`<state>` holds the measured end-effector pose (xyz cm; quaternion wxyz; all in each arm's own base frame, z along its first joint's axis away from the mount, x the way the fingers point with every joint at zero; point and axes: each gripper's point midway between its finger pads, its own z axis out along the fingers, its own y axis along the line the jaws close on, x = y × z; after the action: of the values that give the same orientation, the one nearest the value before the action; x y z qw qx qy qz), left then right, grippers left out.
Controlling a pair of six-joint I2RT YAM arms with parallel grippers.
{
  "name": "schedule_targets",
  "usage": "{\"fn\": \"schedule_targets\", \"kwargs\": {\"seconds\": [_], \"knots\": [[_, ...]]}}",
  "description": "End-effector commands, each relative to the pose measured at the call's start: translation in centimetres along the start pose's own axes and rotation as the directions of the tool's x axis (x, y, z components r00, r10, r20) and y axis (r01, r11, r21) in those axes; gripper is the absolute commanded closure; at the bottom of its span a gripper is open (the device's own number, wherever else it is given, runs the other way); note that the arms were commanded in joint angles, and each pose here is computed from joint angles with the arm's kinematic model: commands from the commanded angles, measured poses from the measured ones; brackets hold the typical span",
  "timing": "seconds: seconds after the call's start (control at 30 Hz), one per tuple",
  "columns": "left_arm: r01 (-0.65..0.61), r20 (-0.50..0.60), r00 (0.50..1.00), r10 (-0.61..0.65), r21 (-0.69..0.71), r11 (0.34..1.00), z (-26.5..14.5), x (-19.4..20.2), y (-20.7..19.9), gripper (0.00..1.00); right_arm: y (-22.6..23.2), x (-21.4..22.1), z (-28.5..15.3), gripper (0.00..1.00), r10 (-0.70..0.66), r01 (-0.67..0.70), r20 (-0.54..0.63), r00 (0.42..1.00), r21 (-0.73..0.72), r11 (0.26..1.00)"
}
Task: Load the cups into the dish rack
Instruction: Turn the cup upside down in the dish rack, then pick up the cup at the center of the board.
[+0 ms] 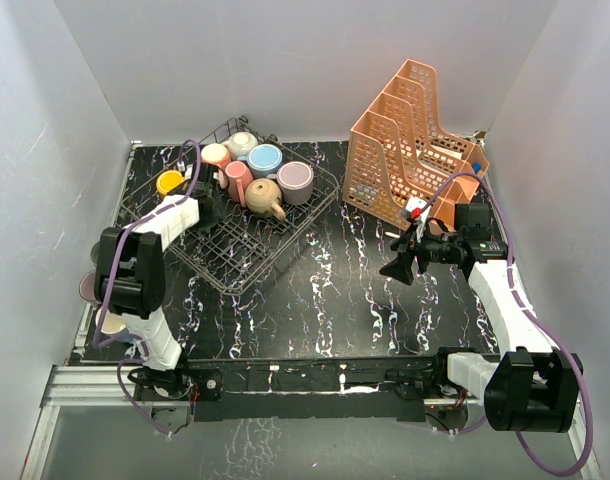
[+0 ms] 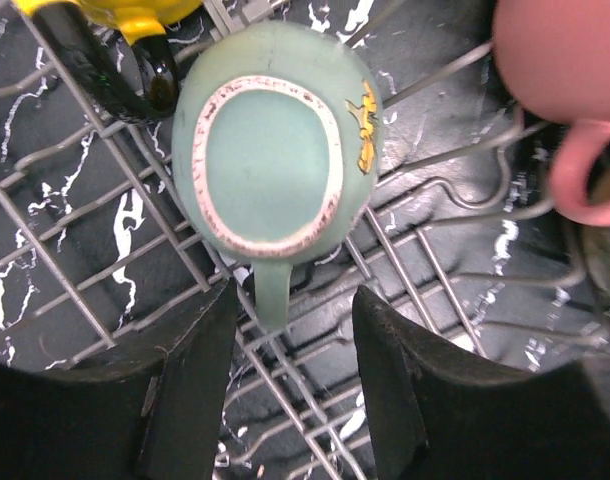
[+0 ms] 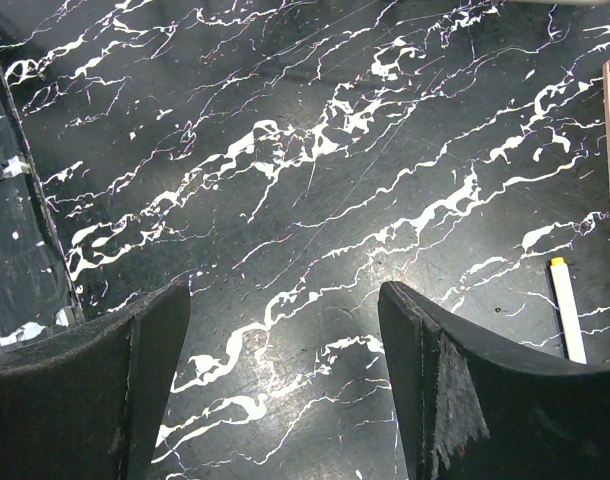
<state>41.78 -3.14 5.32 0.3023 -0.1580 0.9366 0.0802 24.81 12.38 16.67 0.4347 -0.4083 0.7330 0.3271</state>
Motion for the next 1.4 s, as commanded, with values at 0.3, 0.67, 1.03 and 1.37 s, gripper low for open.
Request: {"fn": "schedule_targets", "kwargs": {"seconds": [0.3, 0.67, 1.03, 1.37], "knots": [[0.087, 0.196, 0.972, -0.128, 0.206, 0.975, -13.7, -3.0, 2.2, 0.43, -0.2, -1.6, -0.5, 0.21, -0.086, 0.085, 0.047, 0.995, 0.023, 0.996], [0.353, 0.145, 0.919, -0.366, 0.112, 0.929, -20.9, 0.9, 7.9, 0.19, 0.1, -1.7, -0.4, 0.21, -0.082, 0.082, 0.058, 0.995, -0.001, 0.997], [0.514, 0.223, 0.857, -0.464, -0.309, 0.800, -23.3, 6.2, 17.1, 0.10, -0.3, -1.0, -0.1, 0.21, -0.059, 0.059, 0.039, 0.997, -0.002, 0.998], [0.503, 0.258, 0.864, -0.431, -0.421, 0.755, -21.0, 7.4, 18.5, 0.03, -0.8, 0.0, 0.1, 0.21, -0.042, 0.041, 0.013, 0.999, 0.007, 0.999]]}}
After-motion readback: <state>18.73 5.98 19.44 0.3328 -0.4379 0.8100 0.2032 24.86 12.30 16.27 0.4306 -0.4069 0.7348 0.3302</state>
